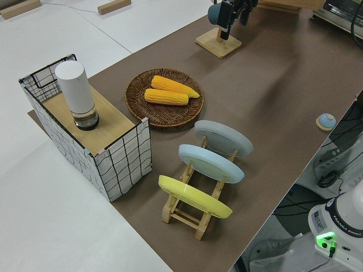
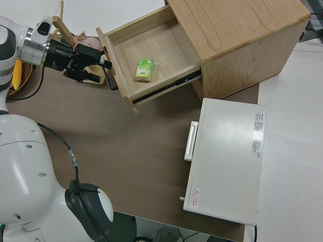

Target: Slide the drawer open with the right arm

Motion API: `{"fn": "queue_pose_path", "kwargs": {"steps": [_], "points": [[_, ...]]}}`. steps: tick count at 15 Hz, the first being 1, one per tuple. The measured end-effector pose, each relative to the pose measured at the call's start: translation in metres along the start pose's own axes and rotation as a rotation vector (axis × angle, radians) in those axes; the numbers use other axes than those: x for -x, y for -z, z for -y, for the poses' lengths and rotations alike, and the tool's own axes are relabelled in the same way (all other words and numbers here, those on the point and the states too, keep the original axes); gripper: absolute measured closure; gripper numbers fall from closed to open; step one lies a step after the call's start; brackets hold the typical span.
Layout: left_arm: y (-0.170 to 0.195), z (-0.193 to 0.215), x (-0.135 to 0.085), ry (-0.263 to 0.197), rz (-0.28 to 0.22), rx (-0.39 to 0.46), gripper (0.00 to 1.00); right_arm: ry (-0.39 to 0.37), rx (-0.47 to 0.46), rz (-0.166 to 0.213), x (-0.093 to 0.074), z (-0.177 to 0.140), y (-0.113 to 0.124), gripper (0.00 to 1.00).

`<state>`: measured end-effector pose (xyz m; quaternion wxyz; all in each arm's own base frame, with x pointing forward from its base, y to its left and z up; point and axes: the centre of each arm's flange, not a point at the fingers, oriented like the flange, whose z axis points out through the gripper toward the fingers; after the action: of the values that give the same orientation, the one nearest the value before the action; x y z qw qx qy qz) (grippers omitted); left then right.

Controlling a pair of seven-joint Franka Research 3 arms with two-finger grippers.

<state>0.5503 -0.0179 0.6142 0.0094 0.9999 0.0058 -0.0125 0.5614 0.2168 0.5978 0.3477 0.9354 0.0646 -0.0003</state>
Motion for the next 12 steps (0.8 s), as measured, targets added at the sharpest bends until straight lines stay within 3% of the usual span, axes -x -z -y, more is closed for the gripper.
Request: {"fn": "queue_pose_path", "kwargs": {"steps": [6,12], "points": [[0.000,0.000,0.000,0.000,0.000,0.000,0.00,-0.058,-0.290,0.031,0.021,-0.106,-0.015,0.01],[0.000,0.000,0.000,0.000,0.000,0.000,0.00,-0.144,-0.452,0.050,0.049,-0.157,-0.033,0.01]]}}
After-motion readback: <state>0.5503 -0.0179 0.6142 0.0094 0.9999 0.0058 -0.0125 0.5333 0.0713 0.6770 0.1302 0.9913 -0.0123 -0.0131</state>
